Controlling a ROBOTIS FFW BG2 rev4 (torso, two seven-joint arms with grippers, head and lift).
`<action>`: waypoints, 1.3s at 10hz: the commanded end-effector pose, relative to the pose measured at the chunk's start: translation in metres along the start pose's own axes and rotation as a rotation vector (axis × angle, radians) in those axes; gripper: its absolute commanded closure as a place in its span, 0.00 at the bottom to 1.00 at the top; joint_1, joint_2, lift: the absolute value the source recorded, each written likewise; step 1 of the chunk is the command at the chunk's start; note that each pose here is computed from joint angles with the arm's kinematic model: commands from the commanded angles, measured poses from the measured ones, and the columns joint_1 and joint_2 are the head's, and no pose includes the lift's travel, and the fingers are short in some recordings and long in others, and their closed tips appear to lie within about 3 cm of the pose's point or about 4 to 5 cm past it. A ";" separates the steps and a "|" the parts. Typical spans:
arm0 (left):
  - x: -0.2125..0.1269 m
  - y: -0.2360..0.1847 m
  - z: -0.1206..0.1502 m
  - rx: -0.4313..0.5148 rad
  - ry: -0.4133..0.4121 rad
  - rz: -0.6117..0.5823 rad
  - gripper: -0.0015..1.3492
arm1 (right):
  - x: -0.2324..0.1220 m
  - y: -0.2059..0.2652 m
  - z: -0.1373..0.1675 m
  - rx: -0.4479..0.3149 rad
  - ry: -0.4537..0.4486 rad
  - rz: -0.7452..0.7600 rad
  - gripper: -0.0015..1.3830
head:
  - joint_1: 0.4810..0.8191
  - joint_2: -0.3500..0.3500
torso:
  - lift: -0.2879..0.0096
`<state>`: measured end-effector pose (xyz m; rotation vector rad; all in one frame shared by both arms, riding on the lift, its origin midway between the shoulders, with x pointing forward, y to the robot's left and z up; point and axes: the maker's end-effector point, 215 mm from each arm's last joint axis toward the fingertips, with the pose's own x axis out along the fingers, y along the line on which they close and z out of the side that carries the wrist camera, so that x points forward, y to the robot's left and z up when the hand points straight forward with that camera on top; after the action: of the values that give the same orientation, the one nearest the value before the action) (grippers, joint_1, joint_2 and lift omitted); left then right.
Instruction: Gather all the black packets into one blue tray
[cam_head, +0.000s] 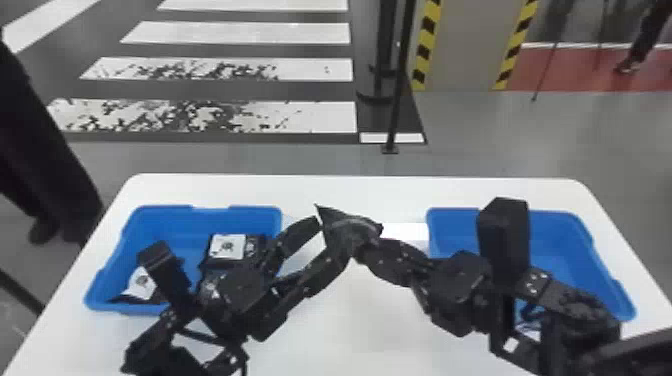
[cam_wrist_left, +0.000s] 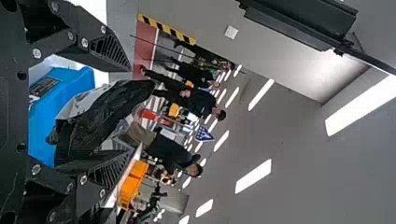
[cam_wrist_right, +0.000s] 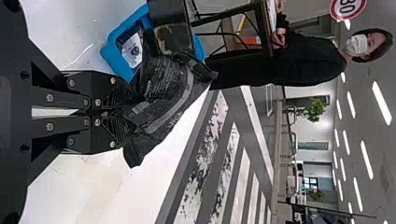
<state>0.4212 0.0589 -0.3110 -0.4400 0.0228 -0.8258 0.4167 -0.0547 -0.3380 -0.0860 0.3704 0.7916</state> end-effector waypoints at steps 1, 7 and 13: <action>0.006 0.001 -0.006 -0.021 -0.006 -0.007 0.57 | 0.001 0.003 0.000 0.001 0.002 0.008 0.80 | 0.63 0.51 | 0.60; 0.014 0.002 0.009 0.091 -0.042 -0.014 0.90 | 0.001 0.005 0.002 -0.001 0.001 0.015 0.79 | 0.63 0.50 | 0.60; -0.031 0.062 0.034 0.289 -0.019 0.122 0.90 | -0.007 -0.009 -0.028 0.118 0.023 0.002 0.11 | 0.63 0.56 | 0.60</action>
<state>0.4478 0.1146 -0.3065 -0.2077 -0.0880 -0.7192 0.4099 -0.0659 -0.3586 0.0101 0.4317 0.7843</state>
